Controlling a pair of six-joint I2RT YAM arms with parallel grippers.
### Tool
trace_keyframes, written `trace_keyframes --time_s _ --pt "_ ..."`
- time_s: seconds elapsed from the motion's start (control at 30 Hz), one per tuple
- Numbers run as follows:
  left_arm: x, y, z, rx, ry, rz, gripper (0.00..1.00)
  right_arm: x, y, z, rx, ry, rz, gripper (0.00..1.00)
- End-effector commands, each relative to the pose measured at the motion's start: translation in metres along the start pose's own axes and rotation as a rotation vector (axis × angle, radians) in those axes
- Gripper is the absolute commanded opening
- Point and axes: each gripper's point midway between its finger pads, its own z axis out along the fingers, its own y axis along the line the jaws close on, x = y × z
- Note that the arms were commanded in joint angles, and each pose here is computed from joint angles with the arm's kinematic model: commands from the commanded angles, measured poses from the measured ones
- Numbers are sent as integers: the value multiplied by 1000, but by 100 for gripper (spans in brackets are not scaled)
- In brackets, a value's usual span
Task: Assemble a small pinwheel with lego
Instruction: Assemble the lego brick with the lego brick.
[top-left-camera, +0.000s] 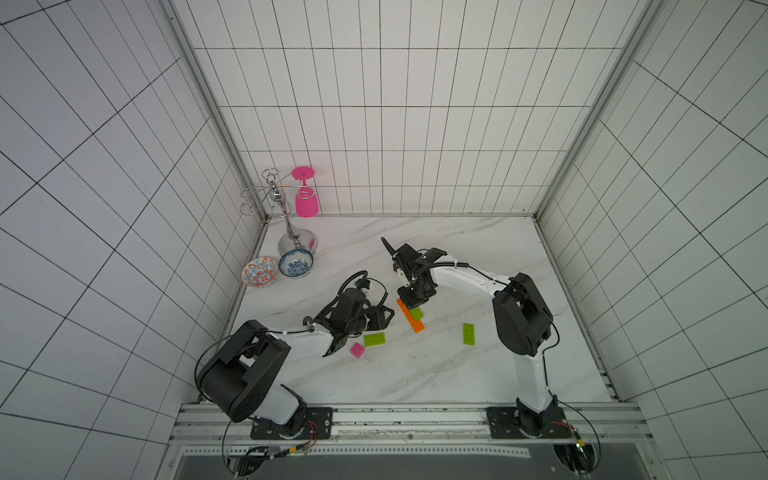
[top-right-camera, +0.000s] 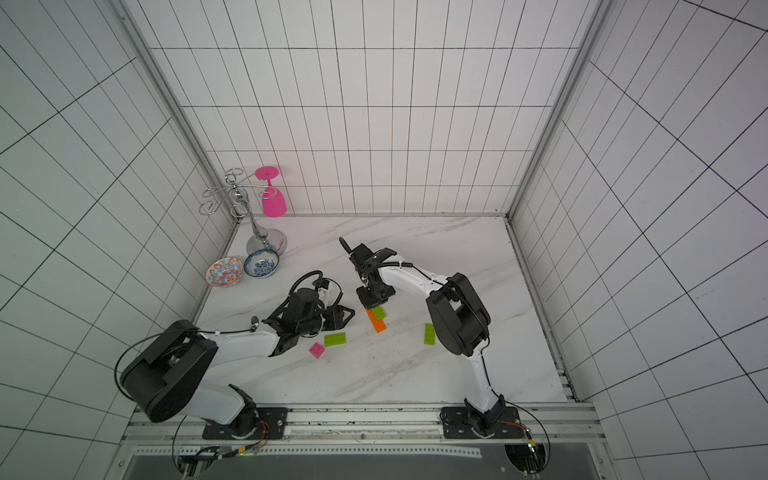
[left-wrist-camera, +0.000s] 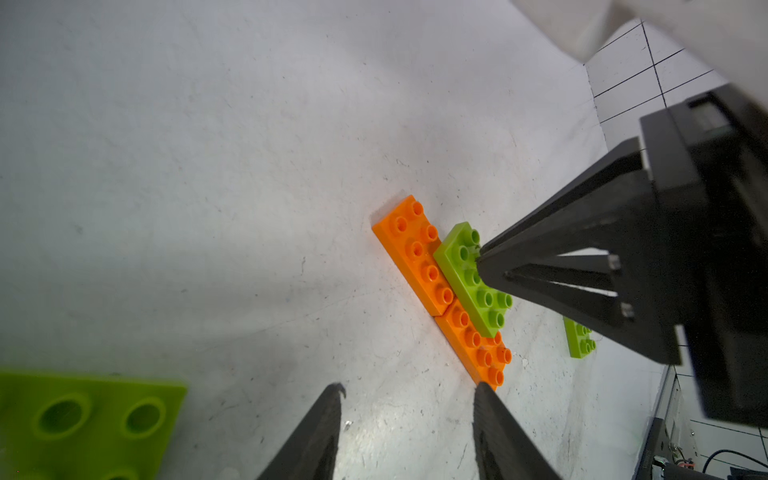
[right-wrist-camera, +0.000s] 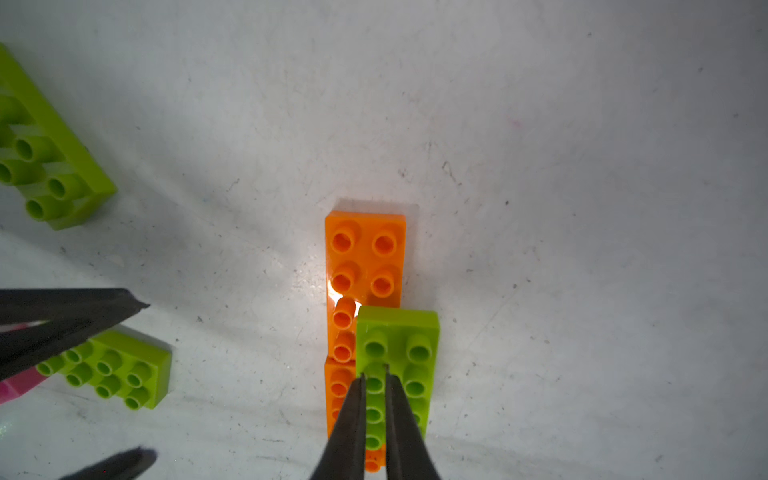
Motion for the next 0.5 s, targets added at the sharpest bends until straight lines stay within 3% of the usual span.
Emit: trace_keyframes --time_s 0.0,0.47 --pt "-11 -9 4 21 -29 10 53 -13 -1 -3 -8 -14 -2 13" --pt "-10 -8 6 22 -23 8 53 11 -6 25 14 74 6 12"
